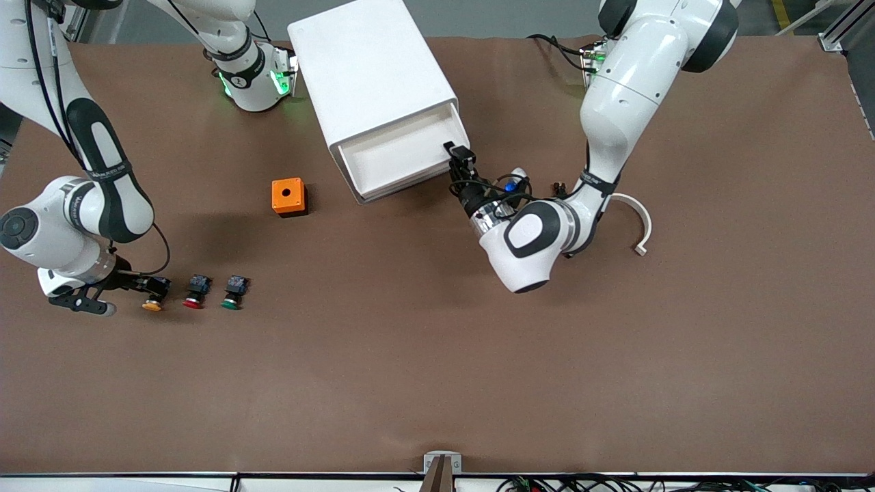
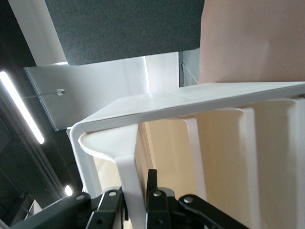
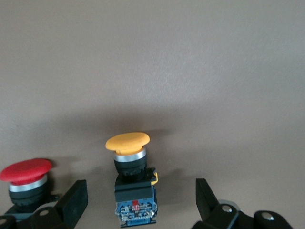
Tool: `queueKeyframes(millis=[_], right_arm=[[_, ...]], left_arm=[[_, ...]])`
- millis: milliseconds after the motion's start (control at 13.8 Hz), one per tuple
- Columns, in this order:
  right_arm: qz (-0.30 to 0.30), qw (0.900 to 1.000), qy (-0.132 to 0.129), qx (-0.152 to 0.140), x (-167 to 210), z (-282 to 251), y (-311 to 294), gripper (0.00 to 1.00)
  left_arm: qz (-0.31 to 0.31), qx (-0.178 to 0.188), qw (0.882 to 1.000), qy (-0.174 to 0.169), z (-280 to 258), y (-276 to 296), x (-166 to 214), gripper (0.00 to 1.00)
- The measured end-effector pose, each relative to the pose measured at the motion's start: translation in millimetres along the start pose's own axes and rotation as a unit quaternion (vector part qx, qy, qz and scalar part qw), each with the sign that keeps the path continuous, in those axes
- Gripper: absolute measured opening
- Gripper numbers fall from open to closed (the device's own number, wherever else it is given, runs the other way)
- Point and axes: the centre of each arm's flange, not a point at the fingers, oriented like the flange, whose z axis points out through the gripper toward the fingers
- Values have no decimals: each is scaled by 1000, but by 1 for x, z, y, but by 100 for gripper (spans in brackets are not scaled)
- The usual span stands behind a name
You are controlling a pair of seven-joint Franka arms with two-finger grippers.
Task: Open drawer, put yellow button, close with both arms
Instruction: 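Pull the drawer open with the left gripper while the right gripper grasps the yellow button, then lift the yellow button with the right gripper while the left gripper releases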
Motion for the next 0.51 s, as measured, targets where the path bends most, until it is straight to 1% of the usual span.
queueKeyframes(millis=[145,508], right_arm=[[-1,1000,-8,1,-5,9,-1,100],[-1,1000,-7,1,-8,18,-2,100]], left_arm=[[2,-10,1000,-15,-19,-2,5,15],[1,-25,999,-39,-50,-2,16,17]])
